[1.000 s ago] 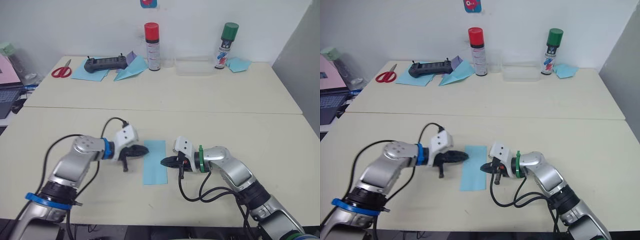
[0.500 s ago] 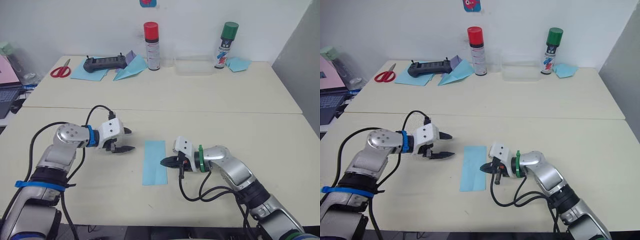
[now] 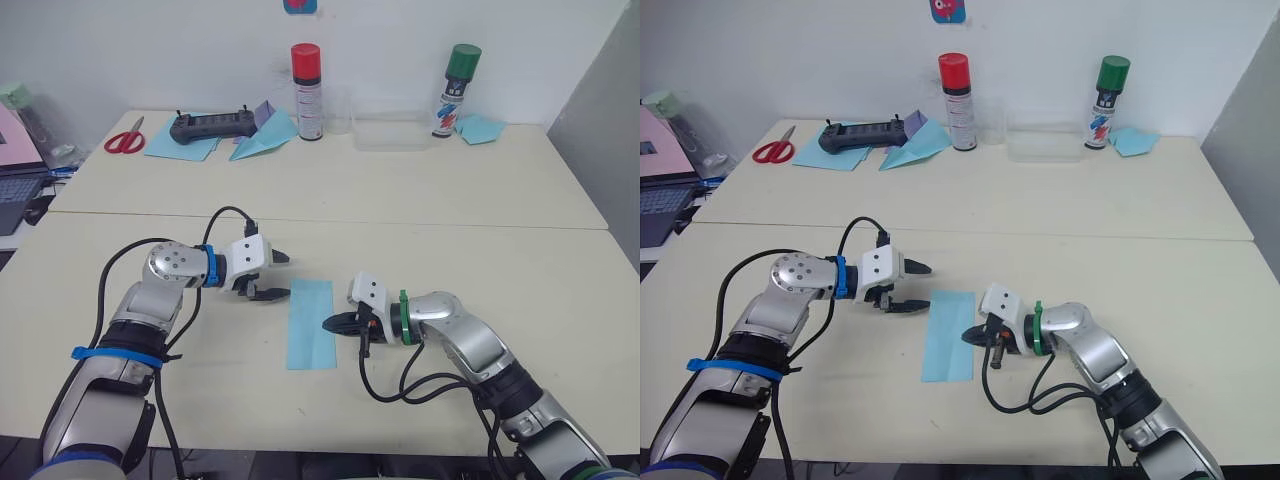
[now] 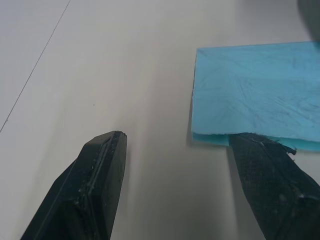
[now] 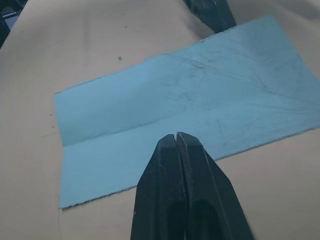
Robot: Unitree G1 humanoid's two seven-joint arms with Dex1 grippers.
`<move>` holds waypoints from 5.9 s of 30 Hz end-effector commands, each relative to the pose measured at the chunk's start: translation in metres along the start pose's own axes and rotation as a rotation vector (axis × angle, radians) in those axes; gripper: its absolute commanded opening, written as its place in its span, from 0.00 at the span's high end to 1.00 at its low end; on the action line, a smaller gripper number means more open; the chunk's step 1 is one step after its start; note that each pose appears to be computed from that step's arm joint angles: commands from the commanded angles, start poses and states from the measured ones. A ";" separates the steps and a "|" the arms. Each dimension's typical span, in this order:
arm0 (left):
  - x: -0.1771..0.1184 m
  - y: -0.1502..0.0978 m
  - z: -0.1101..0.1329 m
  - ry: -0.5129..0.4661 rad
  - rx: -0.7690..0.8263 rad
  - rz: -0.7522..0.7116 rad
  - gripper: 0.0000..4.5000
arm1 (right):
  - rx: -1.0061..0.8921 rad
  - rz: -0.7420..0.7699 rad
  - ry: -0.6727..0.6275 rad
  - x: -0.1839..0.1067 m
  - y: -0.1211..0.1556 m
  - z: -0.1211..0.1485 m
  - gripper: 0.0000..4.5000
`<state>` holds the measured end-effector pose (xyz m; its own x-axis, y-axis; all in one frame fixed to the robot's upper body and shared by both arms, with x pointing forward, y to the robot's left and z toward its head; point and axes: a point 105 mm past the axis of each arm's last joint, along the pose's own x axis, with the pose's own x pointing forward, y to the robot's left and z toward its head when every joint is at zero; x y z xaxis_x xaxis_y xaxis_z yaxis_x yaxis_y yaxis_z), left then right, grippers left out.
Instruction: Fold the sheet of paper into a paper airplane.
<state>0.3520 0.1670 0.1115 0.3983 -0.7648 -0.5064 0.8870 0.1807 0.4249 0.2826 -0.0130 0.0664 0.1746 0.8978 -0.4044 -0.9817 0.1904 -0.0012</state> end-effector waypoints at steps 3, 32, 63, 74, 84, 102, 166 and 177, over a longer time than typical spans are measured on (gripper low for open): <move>0.001 0.004 0.017 -0.028 0.111 -0.010 0.20 | 0.052 -0.030 0.060 -0.004 -0.003 -0.019 1.00; 0.022 -0.025 0.021 -0.061 0.380 -0.233 1.00 | 0.064 -0.085 -0.001 -0.010 -0.016 -0.002 1.00; -0.020 -0.029 0.036 0.230 0.218 -0.156 1.00 | 0.043 -0.299 -0.217 -0.089 -0.030 0.044 0.01; 0.002 -0.023 0.052 0.100 0.465 -0.224 1.00 | 0.197 -0.130 -0.250 -0.091 -0.013 0.060 0.01; 0.035 -0.015 0.073 -0.053 0.678 -0.286 1.00 | 0.351 -0.079 -0.164 -0.078 -0.003 0.057 0.01; -0.001 0.011 0.069 -0.102 0.440 -0.095 0.05 | 0.330 -0.175 -0.158 -0.091 -0.014 0.055 0.00; 0.072 -0.091 0.096 -0.334 -0.376 -0.009 1.00 | 0.391 -0.307 -0.012 -0.087 -0.020 0.020 0.23; 0.072 -0.098 0.068 -0.216 -0.355 -0.018 1.00 | 0.419 -0.382 0.026 -0.098 -0.029 -0.001 0.99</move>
<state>0.2791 0.0550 0.0849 0.3673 -0.8713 -0.3253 0.9295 0.3567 0.0942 0.2917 -0.1041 0.1002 0.4831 0.7266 -0.4886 -0.7396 0.6373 0.2164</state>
